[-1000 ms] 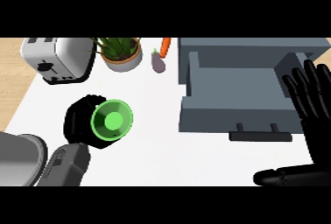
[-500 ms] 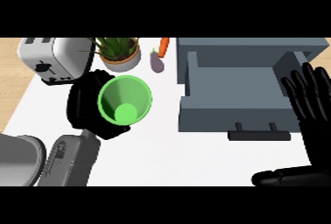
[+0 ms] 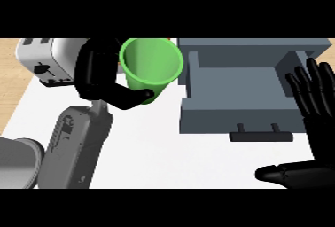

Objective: Pick up the cup, place it into the drawer and close the drawer

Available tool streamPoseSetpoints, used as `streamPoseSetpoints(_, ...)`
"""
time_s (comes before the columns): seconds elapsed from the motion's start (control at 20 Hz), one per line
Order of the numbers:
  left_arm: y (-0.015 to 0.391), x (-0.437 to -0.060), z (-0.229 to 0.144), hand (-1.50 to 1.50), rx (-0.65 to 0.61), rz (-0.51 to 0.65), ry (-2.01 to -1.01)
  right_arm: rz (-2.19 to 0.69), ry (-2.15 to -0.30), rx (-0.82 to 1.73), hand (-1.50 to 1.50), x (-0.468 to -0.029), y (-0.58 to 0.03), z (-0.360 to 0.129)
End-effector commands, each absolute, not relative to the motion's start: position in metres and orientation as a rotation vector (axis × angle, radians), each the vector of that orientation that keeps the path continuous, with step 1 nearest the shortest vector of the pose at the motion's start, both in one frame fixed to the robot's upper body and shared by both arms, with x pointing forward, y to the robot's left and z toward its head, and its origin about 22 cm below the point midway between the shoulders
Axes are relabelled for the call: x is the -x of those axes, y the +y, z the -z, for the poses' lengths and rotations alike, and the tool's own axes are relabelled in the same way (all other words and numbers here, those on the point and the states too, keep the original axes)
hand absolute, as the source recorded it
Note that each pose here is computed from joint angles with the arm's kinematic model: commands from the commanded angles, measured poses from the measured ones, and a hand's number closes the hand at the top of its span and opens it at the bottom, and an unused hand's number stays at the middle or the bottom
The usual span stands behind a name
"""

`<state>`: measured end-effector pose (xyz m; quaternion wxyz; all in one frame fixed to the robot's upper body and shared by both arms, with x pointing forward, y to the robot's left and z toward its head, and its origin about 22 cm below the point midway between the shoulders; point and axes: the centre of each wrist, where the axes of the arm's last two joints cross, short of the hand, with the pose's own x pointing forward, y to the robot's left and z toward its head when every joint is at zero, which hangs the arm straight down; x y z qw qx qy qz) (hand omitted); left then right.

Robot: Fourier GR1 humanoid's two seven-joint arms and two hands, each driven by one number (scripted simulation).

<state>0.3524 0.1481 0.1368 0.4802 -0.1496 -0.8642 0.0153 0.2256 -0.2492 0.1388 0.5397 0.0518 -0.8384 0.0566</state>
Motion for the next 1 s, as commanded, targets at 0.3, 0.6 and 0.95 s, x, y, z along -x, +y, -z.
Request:
streamPoseSetpoints(0.3,0.086,-0.385,-0.177,1.50,0.301,0.032,-2.105,-0.141,-1.985,-0.136,-1.50,-0.221,-0.262,-0.144)
streamPoseSetpoints(0.6,0.073,-0.404,-0.172,1.50,0.282,0.112,-2.026,-0.119,-1.974,-0.131,-1.50,-0.227,-0.252,-0.123)
streamPoseSetpoints(0.95,0.050,-0.427,-0.179,1.50,0.234,0.088,-2.002,-0.129,-1.999,-0.125,-1.50,-0.235,-0.241,-0.132)
